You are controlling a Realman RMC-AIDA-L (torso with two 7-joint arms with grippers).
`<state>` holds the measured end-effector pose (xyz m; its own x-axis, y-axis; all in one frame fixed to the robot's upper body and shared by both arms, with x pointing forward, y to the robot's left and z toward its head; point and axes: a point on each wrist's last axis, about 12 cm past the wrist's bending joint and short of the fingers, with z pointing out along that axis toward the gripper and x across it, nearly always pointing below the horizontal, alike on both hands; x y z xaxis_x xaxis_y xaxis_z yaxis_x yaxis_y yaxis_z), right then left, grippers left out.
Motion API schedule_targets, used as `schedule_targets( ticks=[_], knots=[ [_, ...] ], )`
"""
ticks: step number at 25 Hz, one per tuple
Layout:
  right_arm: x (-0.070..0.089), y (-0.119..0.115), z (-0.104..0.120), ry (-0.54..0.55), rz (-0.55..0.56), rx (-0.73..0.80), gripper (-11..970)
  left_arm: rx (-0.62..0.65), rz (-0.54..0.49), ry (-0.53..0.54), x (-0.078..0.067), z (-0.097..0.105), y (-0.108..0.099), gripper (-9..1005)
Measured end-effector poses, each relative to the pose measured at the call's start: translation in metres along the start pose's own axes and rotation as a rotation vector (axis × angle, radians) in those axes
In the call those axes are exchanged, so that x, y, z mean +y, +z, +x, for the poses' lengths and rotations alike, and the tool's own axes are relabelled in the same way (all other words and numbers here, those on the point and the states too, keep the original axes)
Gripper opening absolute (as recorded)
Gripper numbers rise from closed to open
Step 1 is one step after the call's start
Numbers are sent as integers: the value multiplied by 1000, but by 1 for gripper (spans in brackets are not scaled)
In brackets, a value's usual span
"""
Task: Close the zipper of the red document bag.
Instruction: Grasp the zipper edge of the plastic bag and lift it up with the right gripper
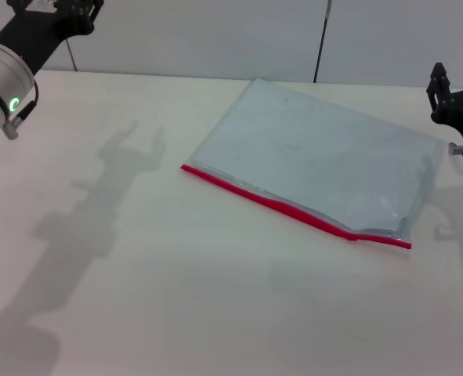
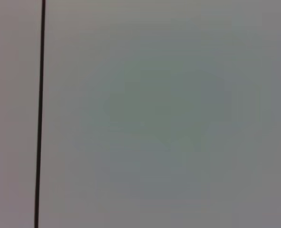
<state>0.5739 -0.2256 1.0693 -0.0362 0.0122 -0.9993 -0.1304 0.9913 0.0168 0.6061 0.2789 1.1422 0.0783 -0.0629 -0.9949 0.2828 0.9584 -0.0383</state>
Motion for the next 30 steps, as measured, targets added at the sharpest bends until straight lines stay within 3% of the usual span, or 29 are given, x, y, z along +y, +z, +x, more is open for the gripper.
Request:
schedule_targets(
  ticks=[18, 22, 30],
  knots=[
    [2, 3, 1, 31, -8, 39, 467, 8, 9, 10, 0, 3, 1, 460],
    [5, 5, -6, 14, -80, 99, 467, 15, 4, 18, 2, 4, 0, 461],
    [5, -5, -30, -163, -314, 276, 466, 29, 8, 44, 4, 4, -1, 461]
  ],
)
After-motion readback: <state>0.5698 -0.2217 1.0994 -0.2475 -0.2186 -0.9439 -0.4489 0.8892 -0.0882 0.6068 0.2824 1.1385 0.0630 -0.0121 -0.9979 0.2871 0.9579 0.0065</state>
